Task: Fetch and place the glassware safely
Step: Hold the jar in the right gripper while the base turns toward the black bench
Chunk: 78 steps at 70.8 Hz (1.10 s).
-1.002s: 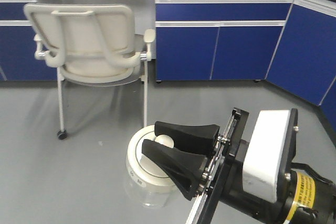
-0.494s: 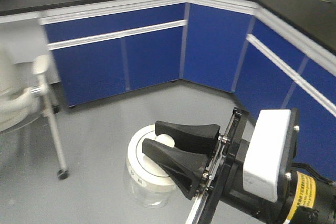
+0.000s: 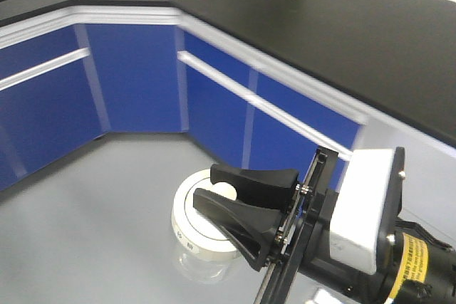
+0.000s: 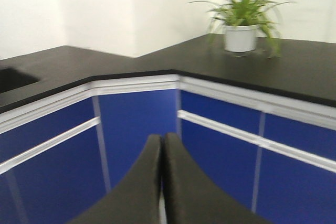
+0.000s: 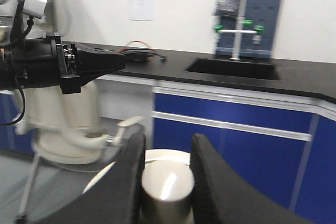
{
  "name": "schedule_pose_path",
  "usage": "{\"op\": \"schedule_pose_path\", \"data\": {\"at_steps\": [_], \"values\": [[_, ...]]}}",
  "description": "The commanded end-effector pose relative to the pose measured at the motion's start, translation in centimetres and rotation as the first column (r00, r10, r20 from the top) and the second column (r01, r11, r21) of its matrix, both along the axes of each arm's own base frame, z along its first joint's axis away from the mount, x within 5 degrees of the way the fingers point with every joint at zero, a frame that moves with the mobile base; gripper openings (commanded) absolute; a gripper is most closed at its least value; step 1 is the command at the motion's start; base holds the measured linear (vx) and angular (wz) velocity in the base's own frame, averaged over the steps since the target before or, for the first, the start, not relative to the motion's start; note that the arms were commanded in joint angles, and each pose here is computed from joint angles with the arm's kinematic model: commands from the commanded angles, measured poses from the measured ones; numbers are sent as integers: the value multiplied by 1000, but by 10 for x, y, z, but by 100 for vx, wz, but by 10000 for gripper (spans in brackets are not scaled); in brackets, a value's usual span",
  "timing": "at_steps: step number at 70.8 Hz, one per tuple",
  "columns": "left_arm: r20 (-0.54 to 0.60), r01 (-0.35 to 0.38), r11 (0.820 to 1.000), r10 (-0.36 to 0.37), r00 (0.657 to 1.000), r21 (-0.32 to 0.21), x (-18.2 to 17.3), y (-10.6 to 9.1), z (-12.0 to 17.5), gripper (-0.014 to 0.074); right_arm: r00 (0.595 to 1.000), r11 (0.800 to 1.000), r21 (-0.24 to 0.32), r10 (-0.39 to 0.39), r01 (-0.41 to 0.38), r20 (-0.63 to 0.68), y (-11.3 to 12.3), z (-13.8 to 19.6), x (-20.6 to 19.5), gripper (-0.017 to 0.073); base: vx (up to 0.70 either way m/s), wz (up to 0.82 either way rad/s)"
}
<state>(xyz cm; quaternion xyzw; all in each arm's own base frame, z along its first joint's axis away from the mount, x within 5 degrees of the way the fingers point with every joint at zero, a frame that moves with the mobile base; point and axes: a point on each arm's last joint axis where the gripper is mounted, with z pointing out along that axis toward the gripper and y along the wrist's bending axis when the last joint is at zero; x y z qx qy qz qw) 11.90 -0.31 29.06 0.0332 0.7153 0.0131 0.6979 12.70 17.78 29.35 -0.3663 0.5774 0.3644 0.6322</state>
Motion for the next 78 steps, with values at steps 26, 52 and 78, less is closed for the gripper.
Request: {"op": "schedule_pose_path", "data": {"at_steps": [26,52,78], "values": [[97,13,1000,-12,995,-13,0,-1,16,-7,997,991,130,22,-31,74,-1,23,-3,-3,19,-75],[97,13,1000,-12,995,-13,0,-1,16,-7,997,991,131,22,-32,75,-1,23,-3,-3,18,-69],[97,13,1000,-12,995,-13,0,-1,16,-7,997,991,131,22,-32,75,-1,23,-3,-3,17,-56]]}}
